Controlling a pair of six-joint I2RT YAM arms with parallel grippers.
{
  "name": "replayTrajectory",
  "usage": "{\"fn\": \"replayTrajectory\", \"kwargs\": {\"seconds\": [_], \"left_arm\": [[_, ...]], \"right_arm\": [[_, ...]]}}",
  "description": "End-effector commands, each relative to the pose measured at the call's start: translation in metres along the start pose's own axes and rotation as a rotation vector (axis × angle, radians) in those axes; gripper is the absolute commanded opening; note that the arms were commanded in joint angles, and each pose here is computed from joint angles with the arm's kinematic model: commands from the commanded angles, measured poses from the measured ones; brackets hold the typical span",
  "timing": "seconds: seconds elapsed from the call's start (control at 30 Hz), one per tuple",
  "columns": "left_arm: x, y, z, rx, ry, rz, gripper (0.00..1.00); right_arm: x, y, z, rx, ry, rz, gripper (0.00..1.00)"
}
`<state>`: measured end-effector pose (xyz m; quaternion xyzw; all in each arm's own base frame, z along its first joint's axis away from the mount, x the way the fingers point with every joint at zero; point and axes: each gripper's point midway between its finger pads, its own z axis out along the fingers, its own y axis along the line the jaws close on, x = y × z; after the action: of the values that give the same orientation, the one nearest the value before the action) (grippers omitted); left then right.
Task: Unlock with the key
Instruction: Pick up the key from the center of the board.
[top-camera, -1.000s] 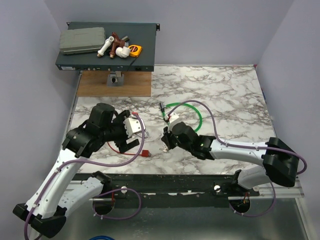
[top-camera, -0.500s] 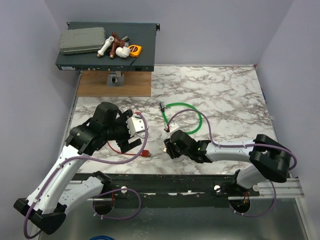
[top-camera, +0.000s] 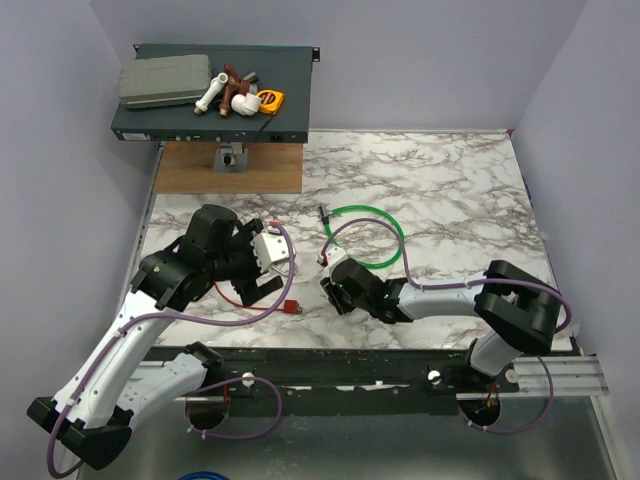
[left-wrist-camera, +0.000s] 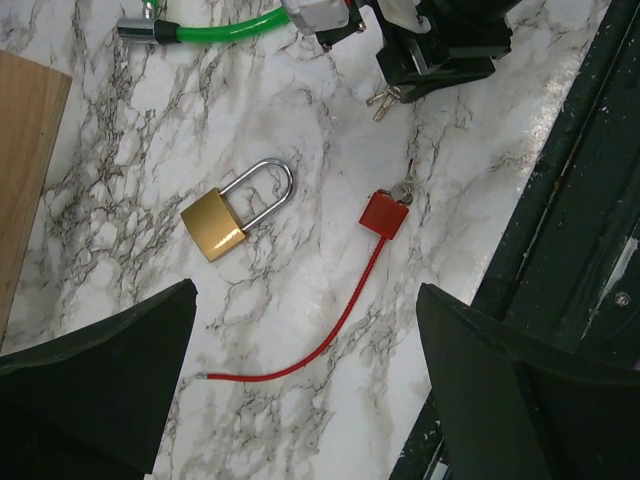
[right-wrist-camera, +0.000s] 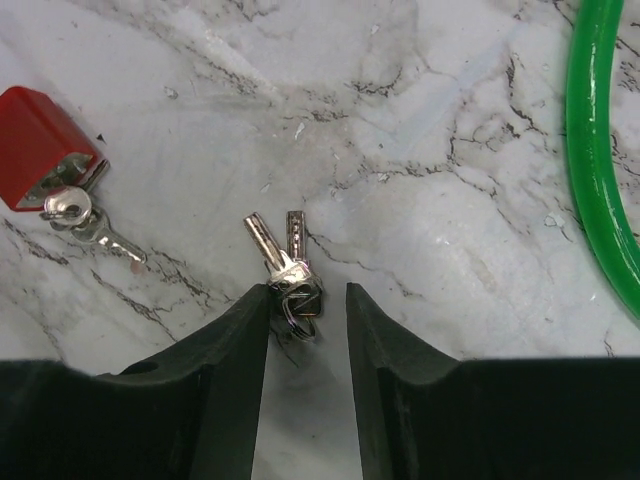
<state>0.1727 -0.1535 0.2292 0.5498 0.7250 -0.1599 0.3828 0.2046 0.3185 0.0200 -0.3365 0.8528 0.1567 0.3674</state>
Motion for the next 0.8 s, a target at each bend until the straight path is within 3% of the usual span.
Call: {"fn": "replayTrajectory", "kwargs": {"seconds": [0.0,0.2,0.77], "left_arm": [[0.008,0.0,0.002,-0.011,0.024,0.009,0.9],[0.016,0.006,0.007,-0.02,0.072,0.018,0.9],[0.01,0.001,0.052,0.091,0.031,-0.037,0.88]], "right_arm": [[0.003,0.01,0.006,-0.05,0.004,-0.002,0.32],[0.011,0.012,0.005,-0.057,0.018,0.029,0.01],[-0.051,0.024,-0.043,-0.152,-0.205,0.16,0.01]]}}
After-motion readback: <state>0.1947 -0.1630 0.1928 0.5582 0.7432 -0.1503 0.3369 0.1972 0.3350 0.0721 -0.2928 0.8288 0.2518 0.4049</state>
